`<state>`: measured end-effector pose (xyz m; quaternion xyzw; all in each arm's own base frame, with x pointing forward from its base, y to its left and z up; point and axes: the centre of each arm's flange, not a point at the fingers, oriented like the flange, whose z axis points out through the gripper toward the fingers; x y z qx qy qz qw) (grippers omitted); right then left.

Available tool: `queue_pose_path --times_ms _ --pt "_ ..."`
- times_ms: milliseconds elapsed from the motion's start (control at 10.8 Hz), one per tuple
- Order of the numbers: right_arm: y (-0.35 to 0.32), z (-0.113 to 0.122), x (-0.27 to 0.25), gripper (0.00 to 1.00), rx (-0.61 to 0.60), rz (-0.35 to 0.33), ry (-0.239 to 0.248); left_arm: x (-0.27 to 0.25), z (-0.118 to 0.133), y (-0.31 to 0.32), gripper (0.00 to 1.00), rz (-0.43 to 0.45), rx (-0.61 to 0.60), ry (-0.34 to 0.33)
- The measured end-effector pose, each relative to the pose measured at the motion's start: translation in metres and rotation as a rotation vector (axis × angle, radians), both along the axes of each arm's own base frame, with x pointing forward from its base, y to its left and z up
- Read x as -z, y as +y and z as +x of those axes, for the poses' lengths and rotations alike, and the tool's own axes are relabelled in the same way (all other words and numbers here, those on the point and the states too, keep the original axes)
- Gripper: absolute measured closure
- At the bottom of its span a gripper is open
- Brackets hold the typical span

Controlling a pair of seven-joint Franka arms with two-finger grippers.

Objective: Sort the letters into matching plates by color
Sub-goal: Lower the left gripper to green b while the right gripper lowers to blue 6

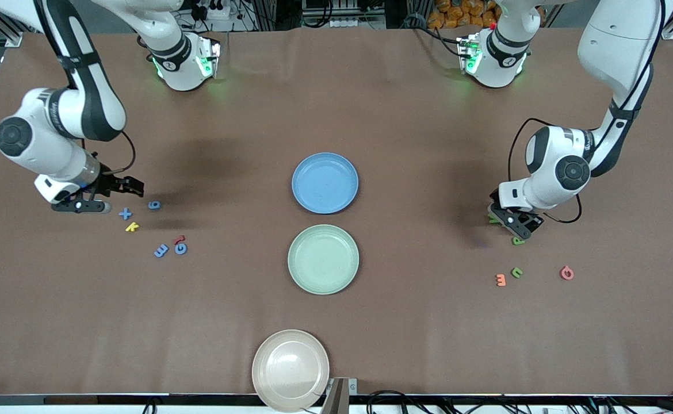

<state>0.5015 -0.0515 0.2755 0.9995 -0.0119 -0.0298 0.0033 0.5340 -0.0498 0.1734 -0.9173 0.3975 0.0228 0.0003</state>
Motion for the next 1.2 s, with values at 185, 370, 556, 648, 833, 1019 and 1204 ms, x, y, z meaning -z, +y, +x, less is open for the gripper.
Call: queue_pose_path --times_ms 185,370,556,648,833,1019,1204 --pt "0.007 -0.005 0.030 0.00 -0.013 0.003 0.005 -0.002 0.003 0.001 0.00 0.000 -0.002 -0.006" --pt "0.012 -0.005 0.043 0.00 -0.024 0.005 0.008 -0.002 0.004 0.002 0.00 -0.001 -0.004 -0.010" --pt "0.016 -0.004 0.050 0.00 -0.032 0.005 0.005 0.001 0.005 0.003 0.00 -0.005 -0.007 -0.021" --pt "0.017 -0.004 0.056 0.00 -0.034 0.005 0.001 0.004 0.005 0.004 0.00 -0.007 -0.009 -0.021" --pt "0.017 -0.004 0.068 0.00 -0.036 0.006 -0.002 0.012 0.005 0.003 0.00 -0.013 -0.009 -0.031" --pt "0.017 -0.005 0.077 0.07 -0.069 0.008 0.002 0.018 0.005 0.002 0.00 -0.024 -0.011 -0.062" --pt "0.012 -0.005 0.083 0.15 -0.080 0.009 0.000 0.027 0.006 -0.006 0.00 -0.040 -0.023 -0.087"
